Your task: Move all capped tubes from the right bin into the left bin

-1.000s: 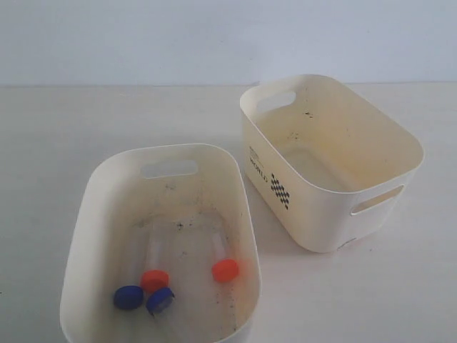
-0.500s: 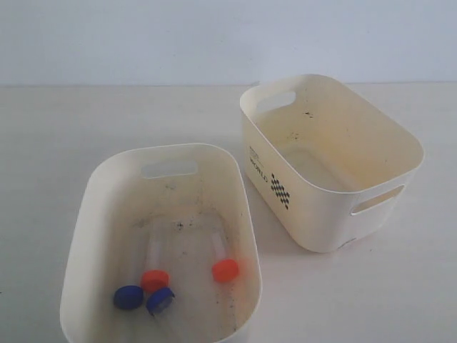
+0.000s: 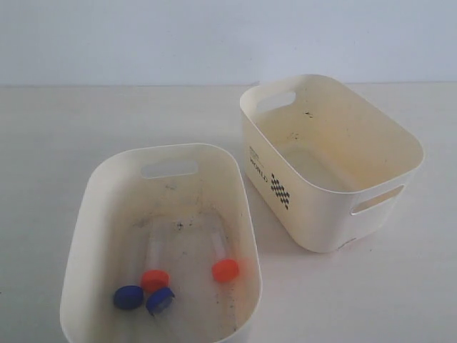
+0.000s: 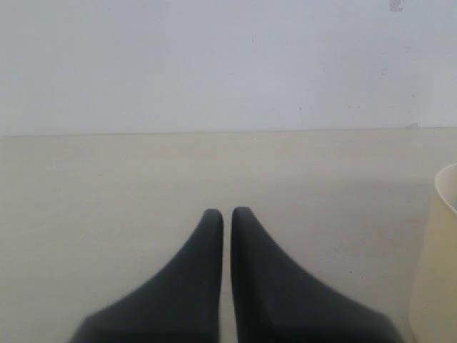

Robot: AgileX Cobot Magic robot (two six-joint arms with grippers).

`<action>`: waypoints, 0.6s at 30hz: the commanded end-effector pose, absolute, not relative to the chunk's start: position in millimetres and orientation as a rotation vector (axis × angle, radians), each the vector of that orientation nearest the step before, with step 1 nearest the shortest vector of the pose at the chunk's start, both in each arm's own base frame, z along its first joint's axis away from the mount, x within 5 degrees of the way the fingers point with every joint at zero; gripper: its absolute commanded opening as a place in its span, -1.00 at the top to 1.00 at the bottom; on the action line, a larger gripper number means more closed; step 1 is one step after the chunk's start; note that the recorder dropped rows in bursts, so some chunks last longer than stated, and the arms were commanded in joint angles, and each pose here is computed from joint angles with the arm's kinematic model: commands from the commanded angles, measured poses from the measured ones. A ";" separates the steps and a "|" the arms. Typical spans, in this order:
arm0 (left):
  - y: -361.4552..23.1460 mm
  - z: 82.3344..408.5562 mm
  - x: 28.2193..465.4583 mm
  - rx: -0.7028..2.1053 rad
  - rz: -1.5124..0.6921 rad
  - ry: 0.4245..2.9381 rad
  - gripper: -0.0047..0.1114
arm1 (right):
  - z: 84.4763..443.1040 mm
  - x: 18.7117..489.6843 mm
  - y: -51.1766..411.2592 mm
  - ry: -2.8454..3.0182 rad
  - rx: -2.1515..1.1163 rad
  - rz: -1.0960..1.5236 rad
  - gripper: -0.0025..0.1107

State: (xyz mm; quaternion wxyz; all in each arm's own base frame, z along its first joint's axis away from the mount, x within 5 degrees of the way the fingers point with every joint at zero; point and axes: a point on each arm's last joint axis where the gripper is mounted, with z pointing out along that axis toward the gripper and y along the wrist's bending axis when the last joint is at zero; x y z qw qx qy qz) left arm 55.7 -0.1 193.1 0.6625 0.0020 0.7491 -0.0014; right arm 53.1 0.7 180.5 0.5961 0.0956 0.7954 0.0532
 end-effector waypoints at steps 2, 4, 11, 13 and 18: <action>-0.2 194.8 55.9 -0.008 -0.016 1.686 0.84 | 180.5 53.1 0.2 1.836 0.214 0.109 0.93; -0.2 194.8 55.9 -0.008 -0.016 1.686 0.84 | 180.5 53.1 0.2 1.836 0.214 0.109 0.93; -0.2 194.8 55.9 -0.008 -0.016 1.686 0.84 | 180.5 53.1 0.2 1.835 0.216 0.112 0.93; -0.2 194.8 55.9 -0.008 -0.016 1.686 0.84 | 180.5 53.1 0.2 1.835 0.216 0.112 0.93; -0.2 194.8 55.9 -0.008 -0.016 1.686 0.84 | 180.5 53.1 0.2 1.835 0.216 0.112 0.93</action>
